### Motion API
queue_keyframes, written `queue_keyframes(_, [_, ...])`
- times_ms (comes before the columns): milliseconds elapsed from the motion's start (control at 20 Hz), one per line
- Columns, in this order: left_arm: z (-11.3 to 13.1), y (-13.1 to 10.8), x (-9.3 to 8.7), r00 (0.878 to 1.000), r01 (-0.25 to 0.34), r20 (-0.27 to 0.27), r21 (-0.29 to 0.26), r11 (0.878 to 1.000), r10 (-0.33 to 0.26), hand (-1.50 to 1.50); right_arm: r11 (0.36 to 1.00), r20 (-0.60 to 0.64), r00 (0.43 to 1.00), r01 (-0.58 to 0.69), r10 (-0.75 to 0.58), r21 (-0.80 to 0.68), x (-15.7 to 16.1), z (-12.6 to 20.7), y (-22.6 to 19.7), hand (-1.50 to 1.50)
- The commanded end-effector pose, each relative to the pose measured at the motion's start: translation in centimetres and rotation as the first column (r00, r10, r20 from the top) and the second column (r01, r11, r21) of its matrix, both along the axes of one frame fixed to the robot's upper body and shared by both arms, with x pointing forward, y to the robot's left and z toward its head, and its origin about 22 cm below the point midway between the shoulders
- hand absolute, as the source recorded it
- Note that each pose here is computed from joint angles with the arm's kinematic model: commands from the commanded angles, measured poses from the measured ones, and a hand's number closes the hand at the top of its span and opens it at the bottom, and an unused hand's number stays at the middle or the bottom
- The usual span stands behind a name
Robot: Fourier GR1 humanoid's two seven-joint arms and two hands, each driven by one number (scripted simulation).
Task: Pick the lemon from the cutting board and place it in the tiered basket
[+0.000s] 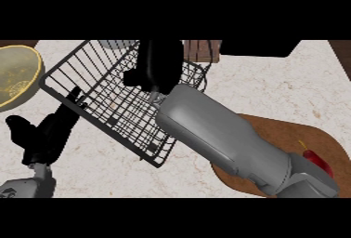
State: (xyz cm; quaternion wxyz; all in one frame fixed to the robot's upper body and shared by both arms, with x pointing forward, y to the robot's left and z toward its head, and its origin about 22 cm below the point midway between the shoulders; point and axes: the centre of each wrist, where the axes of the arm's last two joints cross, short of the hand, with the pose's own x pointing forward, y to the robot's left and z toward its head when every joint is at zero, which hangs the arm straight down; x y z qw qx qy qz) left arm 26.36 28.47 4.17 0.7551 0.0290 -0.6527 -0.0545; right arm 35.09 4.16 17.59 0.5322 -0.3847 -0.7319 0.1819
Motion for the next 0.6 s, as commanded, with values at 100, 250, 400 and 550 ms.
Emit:
queue_keyframes(100, [-0.8,-1.2,-0.5,1.000,0.001,-0.007,-0.007,1.000,-0.001,0.00,0.942,0.024,0.999,0.024,-0.035,0.335,-0.6,1.4,-0.5,-1.50])
queue_keyframes(250, [-0.7,-0.5,0.2,1.000,0.006,0.017,-0.022,1.000,-0.006,0.00,0.894,0.061,0.997,0.007,-0.038,0.447,-0.4,2.9,-0.5,-1.50])
queue_keyframes(400, [-1.0,0.3,-0.5,0.999,-0.024,-0.029,-0.006,1.000,0.024,0.00,0.818,0.099,0.993,-0.004,-0.065,0.575,-0.9,4.3,-1.2,-1.50])
queue_keyframes(550, [-1.1,1.4,-0.7,0.999,-0.043,-0.021,0.004,0.999,0.044,0.00,0.796,0.140,0.981,0.022,-0.133,0.605,-0.2,3.7,-4.4,-1.50])
